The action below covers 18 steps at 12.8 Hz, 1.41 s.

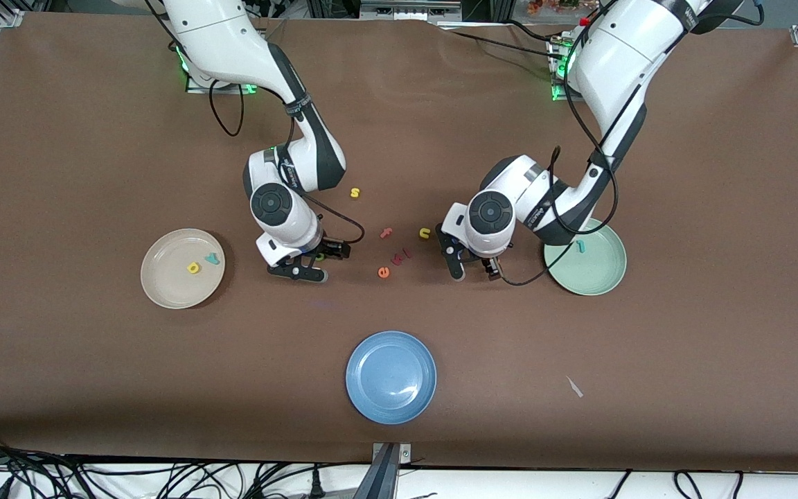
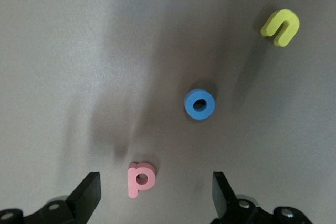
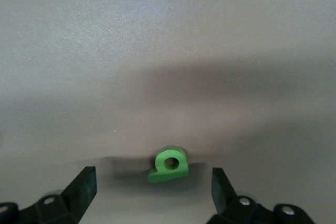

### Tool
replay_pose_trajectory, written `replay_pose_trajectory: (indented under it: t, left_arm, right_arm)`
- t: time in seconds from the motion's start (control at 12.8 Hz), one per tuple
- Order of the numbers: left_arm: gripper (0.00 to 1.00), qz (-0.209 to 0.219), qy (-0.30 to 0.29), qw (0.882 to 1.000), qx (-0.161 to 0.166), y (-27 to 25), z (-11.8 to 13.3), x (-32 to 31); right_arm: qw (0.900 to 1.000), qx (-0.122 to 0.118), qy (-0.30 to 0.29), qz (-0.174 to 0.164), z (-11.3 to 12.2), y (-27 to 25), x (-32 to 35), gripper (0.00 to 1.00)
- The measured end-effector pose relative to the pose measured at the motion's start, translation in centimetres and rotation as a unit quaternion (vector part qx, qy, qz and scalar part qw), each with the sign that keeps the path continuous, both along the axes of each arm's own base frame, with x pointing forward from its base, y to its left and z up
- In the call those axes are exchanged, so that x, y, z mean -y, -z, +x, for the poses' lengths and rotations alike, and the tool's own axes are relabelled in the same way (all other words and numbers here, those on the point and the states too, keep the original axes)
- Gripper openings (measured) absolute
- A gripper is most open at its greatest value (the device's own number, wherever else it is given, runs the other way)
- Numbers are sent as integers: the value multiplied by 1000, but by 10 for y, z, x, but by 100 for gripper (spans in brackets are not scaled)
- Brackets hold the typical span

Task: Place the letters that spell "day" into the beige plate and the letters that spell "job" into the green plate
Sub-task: 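Grasp the green a with the right gripper while the left gripper grasps the p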

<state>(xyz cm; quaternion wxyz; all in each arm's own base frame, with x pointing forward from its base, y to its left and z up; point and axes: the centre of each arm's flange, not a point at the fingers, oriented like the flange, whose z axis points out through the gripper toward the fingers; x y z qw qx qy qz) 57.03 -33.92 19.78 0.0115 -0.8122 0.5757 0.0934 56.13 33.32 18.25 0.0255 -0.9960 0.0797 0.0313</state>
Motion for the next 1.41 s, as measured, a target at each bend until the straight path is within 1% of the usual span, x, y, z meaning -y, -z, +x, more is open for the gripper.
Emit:
replay_pose_trajectory:
  t: [0.08, 0.16, 0.23, 0.31, 0.39, 0.55, 0.63, 0.7, 0.78, 0.86, 0.94, 1.02, 1.1, 1.17, 1.33, 1.41]
  left_arm:
    - [94, 1, -3, 1000, -2, 3, 2, -4]
    - [90, 3, -7, 1000, -4, 6, 4, -9]
    - [90, 4, -11, 1000, -7, 10, 5, -13]
    - [87, 4, -13, 1000, -10, 14, 5, -16]
    - [86, 5, -14, 1000, -13, 18, 5, -18]
    - [86, 5, -14, 1000, -17, 25, 4, -18]
    - [77, 4, -14, 1000, -17, 28, 4, -18]
    - [70, 4, -15, 1000, -18, 28, 4, -18]
    - [68, 4, -15, 1000, -17, 28, 4, -18]
    - [57, 3, -15, 1000, -16, 27, 6, -18]
    - [44, 2, -16, 1000, -14, 25, 7, -18]
    - [30, 2, -16, 1000, -14, 25, 7, -18]
    - [25, 2, -15, 1000, -13, 25, 7, -17]
    - [25, 2, -15, 1000, -13, 25, 7, -18]
    - [25, 2, -18, 1000, -12, 24, 10, -21]
    - [25, 1, -22, 1000, -10, 22, 13, -25]
  right_arm:
    - [1000, 0, 0, 0, 0, 0, 0, 96]
    - [1000, 0, 0, 0, 0, 1, 0, 92]
    - [1000, -1, 0, -1, 0, 1, 1, 92]
    - [1000, -1, -2, -2, 0, 3, 1, 82]
    - [1000, -2, -4, -2, 0, 4, 2, 77]
    - [1000, -2, -8, -3, 1, 5, 4, 74]
    - [1000, -2, -8, -3, 1, 5, 5, 73]
    - [1000, -2, -9, -3, 1, 6, 5, 72]
    - [1000, -2, -13, -3, 2, 6, 6, 72]
    - [1000, -2, -19, -3, 2, 7, 7, 65]
    - [1000, -3, -24, -3, 3, 7, 9, 60]
    - [1000, -3, -27, -3, 3, 7, 9, 60]
    - [1000, -3, -27, -4, 3, 7, 10, 55]
    - [1000, -3, -27, -4, 3, 7, 10, 54]
    - [1000, -2, -26, -4, 4, 6, 12, 39]
    - [1000, -3, -26, -4, 4, 6, 12, 39]
